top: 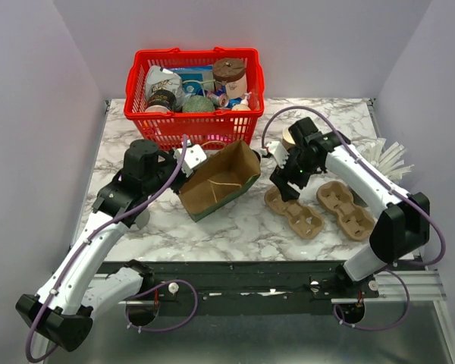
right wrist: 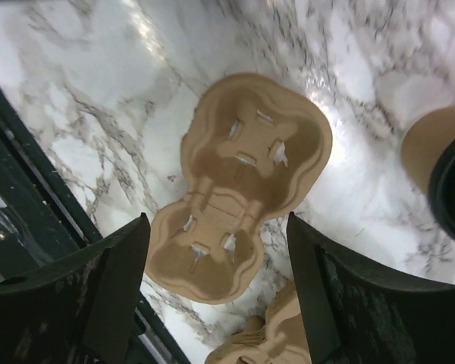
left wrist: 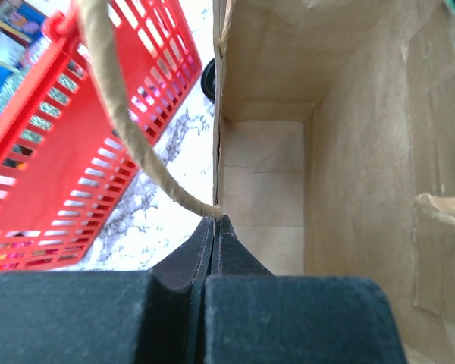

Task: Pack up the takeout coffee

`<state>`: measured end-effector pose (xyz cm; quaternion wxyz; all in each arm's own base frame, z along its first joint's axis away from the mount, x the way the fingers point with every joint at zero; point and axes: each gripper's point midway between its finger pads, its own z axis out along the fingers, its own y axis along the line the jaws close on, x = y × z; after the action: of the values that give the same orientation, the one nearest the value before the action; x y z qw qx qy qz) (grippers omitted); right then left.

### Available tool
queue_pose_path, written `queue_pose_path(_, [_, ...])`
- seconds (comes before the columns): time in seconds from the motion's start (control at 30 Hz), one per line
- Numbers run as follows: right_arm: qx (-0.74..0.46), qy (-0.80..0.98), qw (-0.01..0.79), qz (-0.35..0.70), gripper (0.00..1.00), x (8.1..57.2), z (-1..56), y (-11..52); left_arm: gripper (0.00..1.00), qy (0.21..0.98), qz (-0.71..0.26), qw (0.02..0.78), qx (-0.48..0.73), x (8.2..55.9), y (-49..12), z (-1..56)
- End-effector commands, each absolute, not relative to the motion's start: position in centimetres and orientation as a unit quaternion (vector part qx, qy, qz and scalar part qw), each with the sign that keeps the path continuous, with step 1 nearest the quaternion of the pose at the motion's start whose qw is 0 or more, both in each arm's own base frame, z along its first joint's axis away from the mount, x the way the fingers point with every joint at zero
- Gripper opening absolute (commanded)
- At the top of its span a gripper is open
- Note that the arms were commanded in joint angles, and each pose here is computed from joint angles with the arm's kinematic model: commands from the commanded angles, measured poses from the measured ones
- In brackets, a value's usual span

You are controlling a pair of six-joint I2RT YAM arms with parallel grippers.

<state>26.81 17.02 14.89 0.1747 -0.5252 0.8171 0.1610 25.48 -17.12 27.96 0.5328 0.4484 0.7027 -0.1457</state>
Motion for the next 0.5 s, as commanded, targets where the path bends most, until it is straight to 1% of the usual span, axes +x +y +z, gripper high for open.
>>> queue_pose_path(0.0, [-0.459,0.871,0.131,0.115,0.79,26.9,11.3,15.1,0.00,0.699,-0.148,0.540,0.446,26.1,-17.4,27.7])
queue_pose_path(0.13, [-0.438,0.886,0.110,0.102,0.75,26.3,9.8,14.3,0.00,0.709,-0.144,0.536,0.435,26.8,-17.1,27.2])
queue_pose_path(0.33, [-0.414,0.902,0.101,0.069,0.75,25.9,7.6,13.0,0.00,0.715,-0.147,0.533,0.429,26.9,-17.0,27.2])
queue_pose_path(0.47, [-0.404,0.908,0.084,0.072,0.73,25.7,6.3,13.1,0.00,0.719,-0.149,0.527,0.427,26.7,-16.9,27.0])
